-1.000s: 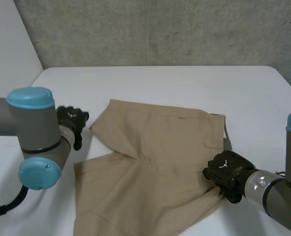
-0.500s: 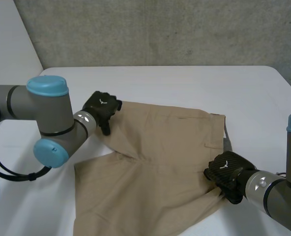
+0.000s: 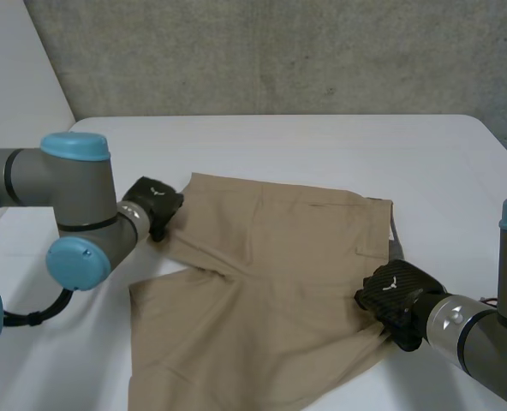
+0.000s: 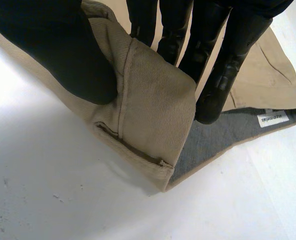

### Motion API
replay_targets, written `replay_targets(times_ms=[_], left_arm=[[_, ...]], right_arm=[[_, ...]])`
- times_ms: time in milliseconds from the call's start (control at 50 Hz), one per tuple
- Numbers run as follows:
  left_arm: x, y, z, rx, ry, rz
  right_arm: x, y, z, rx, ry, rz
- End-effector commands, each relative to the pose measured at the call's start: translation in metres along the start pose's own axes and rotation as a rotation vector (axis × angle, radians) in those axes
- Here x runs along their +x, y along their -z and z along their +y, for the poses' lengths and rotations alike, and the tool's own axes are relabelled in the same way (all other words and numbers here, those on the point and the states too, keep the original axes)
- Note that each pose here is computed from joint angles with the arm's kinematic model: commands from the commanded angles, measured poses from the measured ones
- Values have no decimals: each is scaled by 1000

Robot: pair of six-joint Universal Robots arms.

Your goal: Fold the shorts.

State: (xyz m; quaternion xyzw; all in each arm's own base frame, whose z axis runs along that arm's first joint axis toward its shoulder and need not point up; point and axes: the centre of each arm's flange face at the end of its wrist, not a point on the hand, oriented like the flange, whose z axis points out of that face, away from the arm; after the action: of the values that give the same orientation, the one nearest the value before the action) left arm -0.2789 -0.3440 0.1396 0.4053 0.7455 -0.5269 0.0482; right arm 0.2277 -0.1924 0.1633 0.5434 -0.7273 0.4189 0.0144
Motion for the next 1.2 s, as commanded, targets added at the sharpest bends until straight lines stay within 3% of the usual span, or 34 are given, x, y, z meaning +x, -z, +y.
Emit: replay_targets(times_ms=[20,460,660,780,960,1120,1200], left_arm=[[2,8,31,-120,12,-8],[-2,23,15,-85,7,-24],[-25,79,-24,21,29,-91],[-19,127,-32,63,168,-86],[22,205,-31,79,431,46],[58,244,-12,-19,532,171],[68,252,-7,-47,567,176]], right_arm=[[-2,0,-1,3,3,-3],[0,0,-2,9,-40,4],[13,0,-15,54,-127,46],[28,-13,-25,88,-244,65],[39,-31,-31,110,-343,73],[46,-45,-32,165,-414,109],[48,-53,-33,186,-446,121]])
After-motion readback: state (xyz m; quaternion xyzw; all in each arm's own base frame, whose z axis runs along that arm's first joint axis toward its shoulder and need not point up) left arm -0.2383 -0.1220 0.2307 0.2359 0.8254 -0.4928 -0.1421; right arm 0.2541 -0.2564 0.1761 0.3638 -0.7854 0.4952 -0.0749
